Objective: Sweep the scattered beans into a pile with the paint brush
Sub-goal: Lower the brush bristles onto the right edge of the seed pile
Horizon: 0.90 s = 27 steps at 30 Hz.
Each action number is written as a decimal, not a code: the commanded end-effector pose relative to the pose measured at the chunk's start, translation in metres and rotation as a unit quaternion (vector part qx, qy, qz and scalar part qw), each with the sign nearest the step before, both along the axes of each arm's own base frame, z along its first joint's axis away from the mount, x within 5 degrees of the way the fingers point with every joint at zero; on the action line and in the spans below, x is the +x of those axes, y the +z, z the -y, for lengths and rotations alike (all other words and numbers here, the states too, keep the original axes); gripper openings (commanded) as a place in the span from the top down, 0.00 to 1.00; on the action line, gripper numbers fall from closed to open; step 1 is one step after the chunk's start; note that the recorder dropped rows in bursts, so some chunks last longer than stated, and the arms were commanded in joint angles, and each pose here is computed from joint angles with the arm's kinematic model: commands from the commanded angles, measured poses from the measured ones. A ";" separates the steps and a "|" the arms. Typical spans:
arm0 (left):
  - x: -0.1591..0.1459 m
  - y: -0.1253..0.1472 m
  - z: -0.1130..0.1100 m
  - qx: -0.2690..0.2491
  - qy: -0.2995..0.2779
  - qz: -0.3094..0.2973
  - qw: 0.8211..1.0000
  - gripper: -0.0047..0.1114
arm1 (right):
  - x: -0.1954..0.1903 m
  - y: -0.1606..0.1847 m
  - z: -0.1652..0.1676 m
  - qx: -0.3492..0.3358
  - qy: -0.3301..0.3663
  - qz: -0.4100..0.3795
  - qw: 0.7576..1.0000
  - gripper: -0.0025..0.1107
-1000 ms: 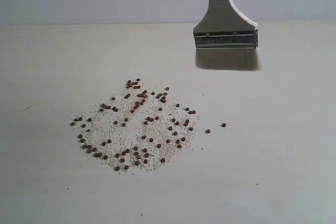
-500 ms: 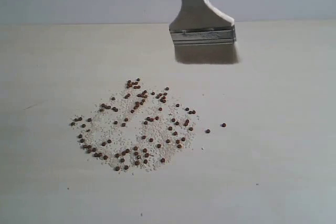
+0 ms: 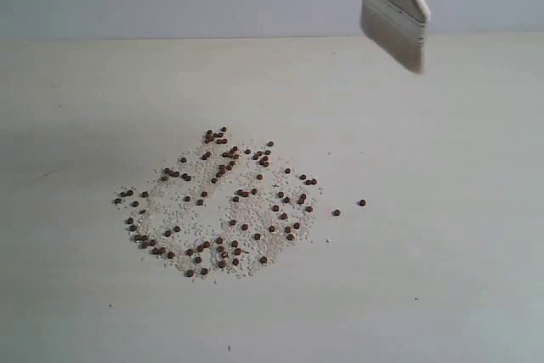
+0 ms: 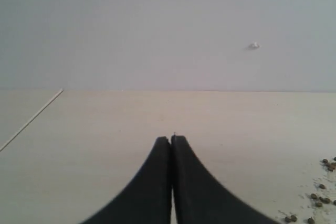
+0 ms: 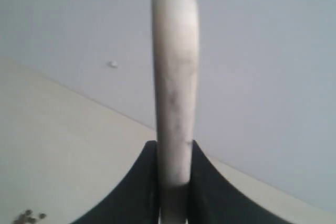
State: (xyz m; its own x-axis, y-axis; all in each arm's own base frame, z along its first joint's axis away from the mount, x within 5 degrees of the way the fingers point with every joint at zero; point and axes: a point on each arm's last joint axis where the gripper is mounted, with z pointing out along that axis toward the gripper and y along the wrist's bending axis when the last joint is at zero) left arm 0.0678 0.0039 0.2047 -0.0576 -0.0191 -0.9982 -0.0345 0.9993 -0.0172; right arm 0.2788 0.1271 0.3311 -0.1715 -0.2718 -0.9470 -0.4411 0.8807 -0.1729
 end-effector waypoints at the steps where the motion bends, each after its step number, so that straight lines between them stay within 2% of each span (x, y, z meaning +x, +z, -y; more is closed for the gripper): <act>1: -0.001 -0.001 -0.004 0.007 0.020 -0.003 1.000 0.96 | -0.013 -0.019 0.022 0.014 -0.102 0.054 0.993 0.98; 4: -0.001 -0.001 -0.004 0.007 0.018 -0.003 1.000 0.96 | -0.028 -0.042 0.027 0.027 -0.153 0.082 0.984 0.98; 8: -0.001 -0.001 -0.004 0.007 0.018 -0.003 1.000 0.96 | -0.049 -0.069 0.021 0.052 -0.176 0.087 0.979 0.98; 12: -0.001 -0.001 -0.003 0.006 0.018 -0.003 1.000 0.96 | -0.059 -0.096 0.014 0.030 -0.209 0.047 0.976 0.98; 17: -0.001 -0.001 -0.003 0.006 0.018 -0.003 1.000 0.96 | -0.064 -0.123 0.000 -0.013 -0.251 0.035 0.967 0.98; 27: -0.001 -0.001 -0.003 0.006 0.018 -0.003 1.000 0.96 | -0.070 -0.181 -0.030 -0.043 -0.237 -0.012 0.971 0.98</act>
State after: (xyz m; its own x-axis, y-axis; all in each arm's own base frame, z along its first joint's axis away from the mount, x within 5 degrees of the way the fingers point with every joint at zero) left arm 0.0676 0.0075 0.2028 -0.0683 -0.0028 -0.9977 -0.0730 0.9973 0.0022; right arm 0.2080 0.1546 0.1571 -0.3327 -0.2401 -0.9119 -0.0035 0.9674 -0.2534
